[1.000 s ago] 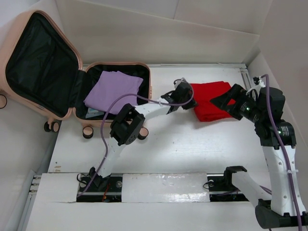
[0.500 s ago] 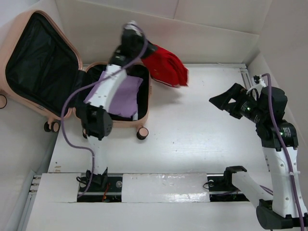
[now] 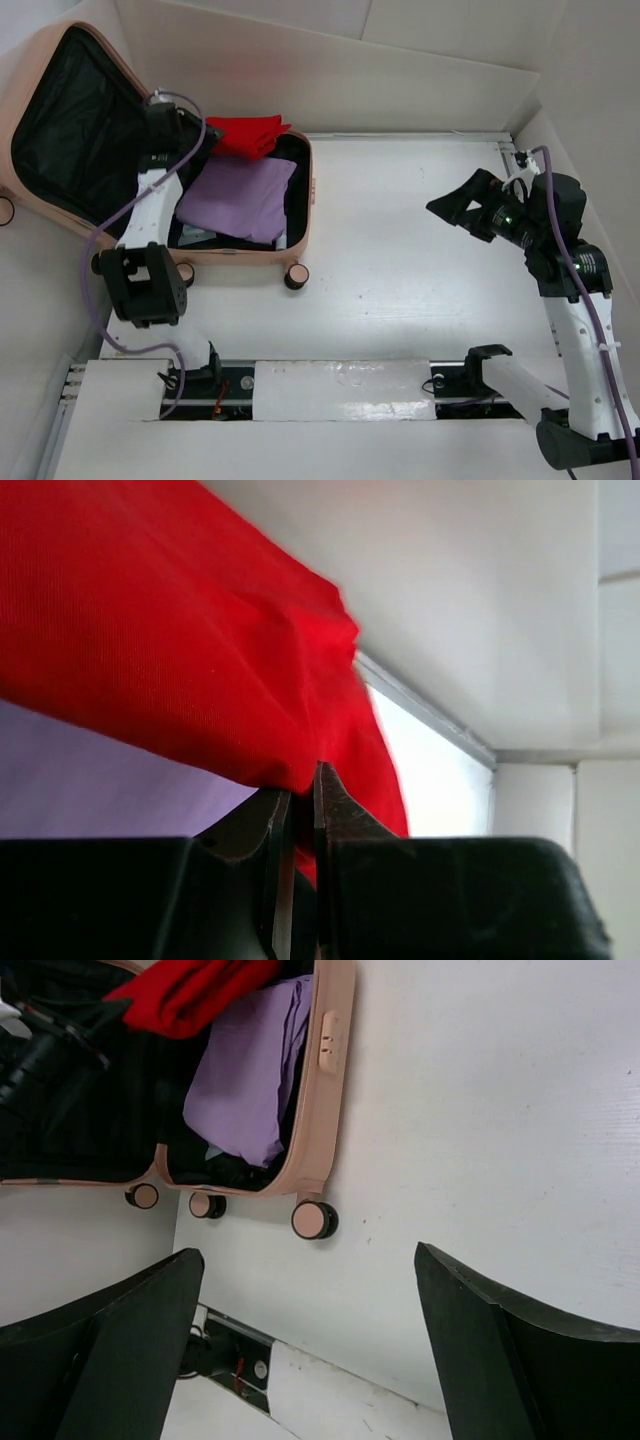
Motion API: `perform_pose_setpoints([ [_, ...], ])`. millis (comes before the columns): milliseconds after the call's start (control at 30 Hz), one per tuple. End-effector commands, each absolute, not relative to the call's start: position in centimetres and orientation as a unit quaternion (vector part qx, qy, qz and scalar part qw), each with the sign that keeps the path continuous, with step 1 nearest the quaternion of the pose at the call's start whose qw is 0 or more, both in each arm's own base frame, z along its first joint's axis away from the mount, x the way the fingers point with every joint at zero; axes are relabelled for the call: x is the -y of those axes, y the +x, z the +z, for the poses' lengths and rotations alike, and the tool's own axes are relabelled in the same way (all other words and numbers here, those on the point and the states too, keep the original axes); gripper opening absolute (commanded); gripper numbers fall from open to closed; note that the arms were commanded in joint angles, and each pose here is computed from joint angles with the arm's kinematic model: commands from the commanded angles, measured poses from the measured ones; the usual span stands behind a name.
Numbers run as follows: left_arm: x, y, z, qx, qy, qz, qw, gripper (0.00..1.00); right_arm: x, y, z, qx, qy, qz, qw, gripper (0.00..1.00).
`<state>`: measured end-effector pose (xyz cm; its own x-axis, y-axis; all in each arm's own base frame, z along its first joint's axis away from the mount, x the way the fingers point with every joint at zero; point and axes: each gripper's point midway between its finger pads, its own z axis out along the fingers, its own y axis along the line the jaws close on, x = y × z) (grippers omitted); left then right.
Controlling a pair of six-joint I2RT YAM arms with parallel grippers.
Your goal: Pack the luggage
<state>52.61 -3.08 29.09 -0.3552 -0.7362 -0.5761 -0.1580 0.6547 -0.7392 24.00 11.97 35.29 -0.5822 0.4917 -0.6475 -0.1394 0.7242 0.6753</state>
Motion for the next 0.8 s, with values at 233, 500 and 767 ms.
perform_pose_setpoints([
  [233, 3.8, 41.2, 22.5, -0.756, -0.312, -0.303, 0.490, 0.00, -13.0, 24.8, 35.6, -0.809, 0.073, 0.368, 0.452, 0.93],
  [500, 1.9, 36.8, 24.7, -0.728, -0.375, -0.267, 0.508, 0.13, -13.9, 24.7, 34.7, -0.815, 0.059, 0.374, 0.439, 0.93],
  [767, -0.4, 33.6, 31.8, -0.709, -0.391, -0.211, 0.548, 0.90, -15.5, 23.6, 32.5, -0.827, 0.027, 0.385, 0.409, 0.94],
])
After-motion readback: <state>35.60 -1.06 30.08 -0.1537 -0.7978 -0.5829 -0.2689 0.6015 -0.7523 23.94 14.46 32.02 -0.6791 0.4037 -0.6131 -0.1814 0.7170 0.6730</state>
